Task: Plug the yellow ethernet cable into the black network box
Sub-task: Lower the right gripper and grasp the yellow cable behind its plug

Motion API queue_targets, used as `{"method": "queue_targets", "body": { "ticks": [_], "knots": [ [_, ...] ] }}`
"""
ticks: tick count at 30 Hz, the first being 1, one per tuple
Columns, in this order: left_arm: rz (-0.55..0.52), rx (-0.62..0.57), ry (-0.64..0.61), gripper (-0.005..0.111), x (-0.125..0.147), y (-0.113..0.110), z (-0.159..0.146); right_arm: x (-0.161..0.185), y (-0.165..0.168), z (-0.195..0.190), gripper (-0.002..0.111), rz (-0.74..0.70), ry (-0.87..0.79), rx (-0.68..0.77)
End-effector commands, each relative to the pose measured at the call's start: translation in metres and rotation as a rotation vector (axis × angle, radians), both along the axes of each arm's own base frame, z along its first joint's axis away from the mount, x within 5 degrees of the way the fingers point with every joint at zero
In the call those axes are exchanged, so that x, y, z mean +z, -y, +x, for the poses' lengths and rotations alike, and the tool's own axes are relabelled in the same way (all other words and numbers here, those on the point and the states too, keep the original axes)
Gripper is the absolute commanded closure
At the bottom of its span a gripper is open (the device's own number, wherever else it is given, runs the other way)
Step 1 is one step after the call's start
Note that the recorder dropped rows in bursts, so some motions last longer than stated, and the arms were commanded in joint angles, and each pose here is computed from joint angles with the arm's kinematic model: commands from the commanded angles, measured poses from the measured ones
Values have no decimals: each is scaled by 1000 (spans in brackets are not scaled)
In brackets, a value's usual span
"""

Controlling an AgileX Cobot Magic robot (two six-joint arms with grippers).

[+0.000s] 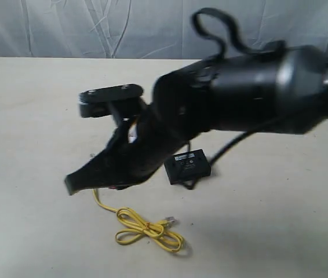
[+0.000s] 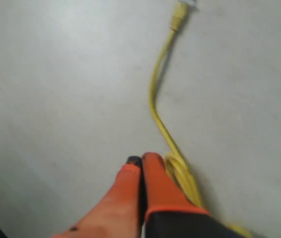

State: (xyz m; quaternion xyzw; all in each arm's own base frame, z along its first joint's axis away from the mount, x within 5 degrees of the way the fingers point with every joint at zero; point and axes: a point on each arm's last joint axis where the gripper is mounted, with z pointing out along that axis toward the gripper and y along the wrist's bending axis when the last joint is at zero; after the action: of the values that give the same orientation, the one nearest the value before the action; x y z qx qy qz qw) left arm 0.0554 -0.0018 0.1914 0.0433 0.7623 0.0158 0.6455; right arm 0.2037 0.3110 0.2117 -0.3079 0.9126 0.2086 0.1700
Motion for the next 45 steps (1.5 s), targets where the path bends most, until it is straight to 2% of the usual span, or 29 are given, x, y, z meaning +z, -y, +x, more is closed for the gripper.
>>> {"method": "queue_targets", "body": {
  "ticks": [1, 4, 7, 10, 16, 18, 23, 25, 33, 35, 40, 42, 45],
  "knots": [
    [-4, 2, 14, 107, 0, 0, 0, -30, -36, 14, 109, 68, -68, -82],
    [-4, 2, 14, 107, 0, 0, 0, -41, -49, 19, 109, 32, -125, -85],
    [-4, 2, 14, 107, 0, 0, 0, -36, -77, 32, 109, -99, -117, -77],
    [-4, 2, 14, 107, 0, 0, 0, -43, -94, 49, 109, -242, -72, -187],
    [-4, 2, 14, 107, 0, 0, 0, -65, -99, 67, 108, -316, 1, -303],
    [-4, 2, 14, 107, 0, 0, 0, -68, -98, 68, 100, -331, 4, -308],
    [-4, 2, 14, 107, 0, 0, 0, -74, -101, 68, 70, -317, -3, -309],
    [-4, 2, 14, 107, 0, 0, 0, -75, -103, 68, 67, -299, -10, -316],
    [-4, 2, 14, 107, 0, 0, 0, -87, -104, 69, 68, -303, -16, -333],
    [-4, 2, 14, 107, 0, 0, 0, -89, -104, 69, 71, -307, -26, -334],
    [-4, 2, 14, 107, 0, 0, 0, -94, -104, 67, 93, -310, -48, -339],
    [-4, 2, 14, 107, 0, 0, 0, -93, -104, 67, 106, -313, -52, -334],
    [-4, 2, 14, 107, 0, 0, 0, -87, -103, 66, 109, -318, -45, -309]
  ]
}}
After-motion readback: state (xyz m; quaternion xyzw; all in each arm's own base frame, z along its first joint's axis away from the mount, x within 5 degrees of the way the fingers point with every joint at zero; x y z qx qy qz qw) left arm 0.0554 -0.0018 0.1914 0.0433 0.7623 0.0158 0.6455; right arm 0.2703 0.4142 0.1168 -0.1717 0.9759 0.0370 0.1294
